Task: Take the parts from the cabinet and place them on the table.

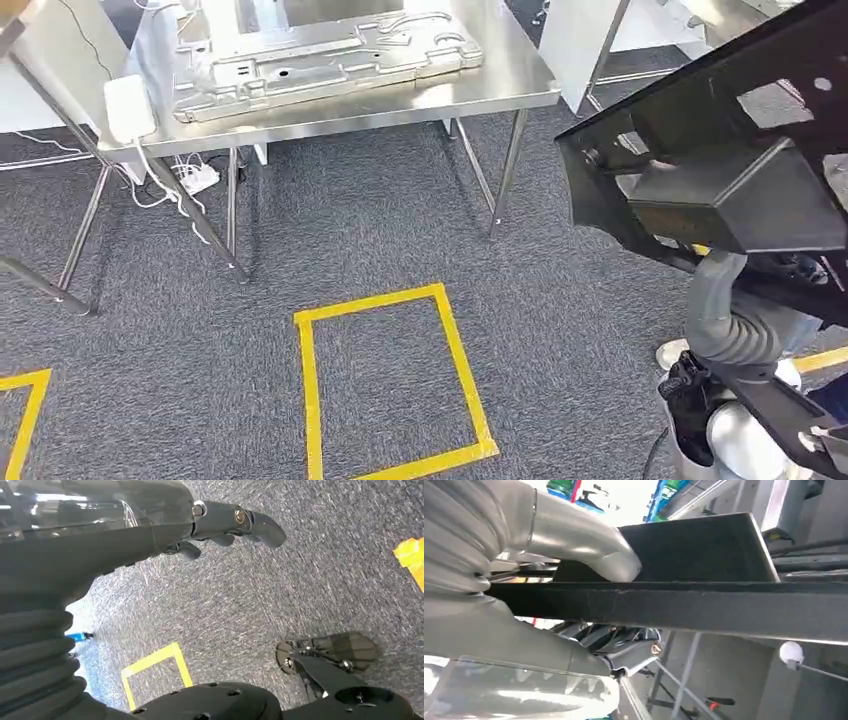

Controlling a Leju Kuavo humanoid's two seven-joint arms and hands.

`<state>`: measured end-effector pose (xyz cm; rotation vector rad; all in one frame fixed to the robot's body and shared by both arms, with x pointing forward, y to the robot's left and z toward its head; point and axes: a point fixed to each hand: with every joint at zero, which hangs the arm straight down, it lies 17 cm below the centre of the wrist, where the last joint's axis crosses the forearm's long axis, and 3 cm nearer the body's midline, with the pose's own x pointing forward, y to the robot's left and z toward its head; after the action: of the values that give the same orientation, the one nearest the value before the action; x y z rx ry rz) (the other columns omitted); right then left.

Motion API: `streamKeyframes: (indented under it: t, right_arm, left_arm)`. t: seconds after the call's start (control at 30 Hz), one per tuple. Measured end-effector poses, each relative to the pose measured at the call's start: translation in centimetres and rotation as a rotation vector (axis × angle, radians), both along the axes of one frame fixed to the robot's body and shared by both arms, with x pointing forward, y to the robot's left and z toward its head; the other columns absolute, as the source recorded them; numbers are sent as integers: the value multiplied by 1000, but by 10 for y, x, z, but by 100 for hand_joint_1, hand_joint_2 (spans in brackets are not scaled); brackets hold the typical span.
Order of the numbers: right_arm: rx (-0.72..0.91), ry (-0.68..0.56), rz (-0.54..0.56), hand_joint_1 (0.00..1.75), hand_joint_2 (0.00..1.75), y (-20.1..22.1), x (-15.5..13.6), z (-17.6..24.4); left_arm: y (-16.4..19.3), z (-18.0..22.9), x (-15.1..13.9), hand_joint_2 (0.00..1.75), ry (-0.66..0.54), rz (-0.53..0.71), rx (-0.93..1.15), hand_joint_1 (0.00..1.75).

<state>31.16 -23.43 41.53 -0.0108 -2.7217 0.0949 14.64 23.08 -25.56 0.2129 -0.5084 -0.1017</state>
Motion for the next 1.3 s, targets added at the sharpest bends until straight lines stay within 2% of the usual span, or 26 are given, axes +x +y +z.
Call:
streamKeyframes:
  t: [1.3]
  right_arm:
    - [2, 7, -24, 175, 175, -7, -5, -5]
  left_arm:
    - [0, 0, -1, 175, 1, 5, 5, 0]
